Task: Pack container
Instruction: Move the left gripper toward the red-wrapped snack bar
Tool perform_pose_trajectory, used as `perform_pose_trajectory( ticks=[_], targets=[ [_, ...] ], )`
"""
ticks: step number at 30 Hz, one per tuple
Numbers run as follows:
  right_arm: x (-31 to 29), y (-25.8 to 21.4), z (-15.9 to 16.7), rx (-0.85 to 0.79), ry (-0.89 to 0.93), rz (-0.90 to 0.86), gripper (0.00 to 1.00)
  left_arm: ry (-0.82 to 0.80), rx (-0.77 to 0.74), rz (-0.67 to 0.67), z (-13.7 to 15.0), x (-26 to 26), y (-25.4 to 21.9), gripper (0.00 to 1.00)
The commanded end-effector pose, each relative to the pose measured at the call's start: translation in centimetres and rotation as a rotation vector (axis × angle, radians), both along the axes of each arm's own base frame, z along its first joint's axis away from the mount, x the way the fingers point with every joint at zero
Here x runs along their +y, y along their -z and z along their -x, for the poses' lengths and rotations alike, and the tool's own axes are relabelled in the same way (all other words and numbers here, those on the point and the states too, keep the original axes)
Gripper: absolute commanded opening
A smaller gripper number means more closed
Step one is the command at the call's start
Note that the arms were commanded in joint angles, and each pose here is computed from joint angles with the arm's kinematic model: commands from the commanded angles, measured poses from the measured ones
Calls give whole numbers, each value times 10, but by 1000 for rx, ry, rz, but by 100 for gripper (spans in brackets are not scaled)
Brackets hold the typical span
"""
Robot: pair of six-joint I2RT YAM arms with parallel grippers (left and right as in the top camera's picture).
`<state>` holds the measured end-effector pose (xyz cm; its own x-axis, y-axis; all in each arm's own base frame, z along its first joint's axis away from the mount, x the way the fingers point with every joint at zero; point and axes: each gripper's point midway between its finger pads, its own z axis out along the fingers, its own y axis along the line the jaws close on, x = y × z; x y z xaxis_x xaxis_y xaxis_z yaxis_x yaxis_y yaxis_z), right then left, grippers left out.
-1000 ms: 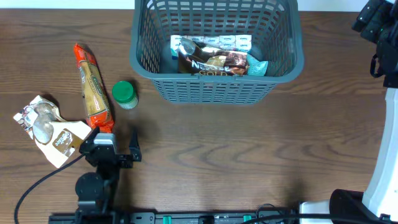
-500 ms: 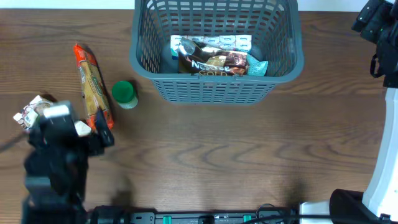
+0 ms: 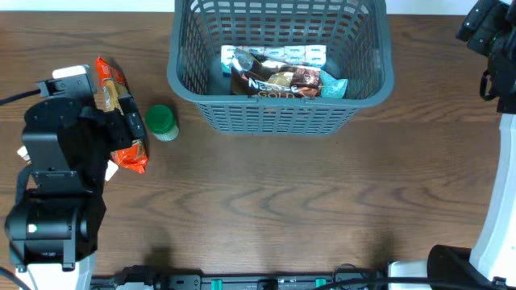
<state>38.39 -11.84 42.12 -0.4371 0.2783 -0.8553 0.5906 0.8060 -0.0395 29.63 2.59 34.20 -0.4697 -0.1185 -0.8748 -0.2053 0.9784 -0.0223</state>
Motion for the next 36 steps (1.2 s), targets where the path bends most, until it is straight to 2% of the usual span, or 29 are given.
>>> perform_pose_trajectory(
  ticks=[1, 9, 13, 22, 30, 36],
  targets=[
    [-2, 1, 0, -5, 16, -9, 99, 5, -8, 6, -3, -1, -6, 98],
    [-2, 1, 0, -5, 16, -9, 99, -128, 240, 110, -34, 17, 58, 98],
    [-2, 1, 0, -5, 16, -9, 99, -174, 337, 129, -56, 35, 74, 99],
    [-2, 1, 0, -5, 16, -9, 99, -173, 483, 251, -95, 68, 113, 98],
    [-2, 1, 0, -5, 16, -9, 99, -80, 621, 210, -105, 80, 164, 98],
    [-2, 1, 0, -5, 16, -9, 99, -78, 642, 214, -119, 83, 186, 98]
  ],
)
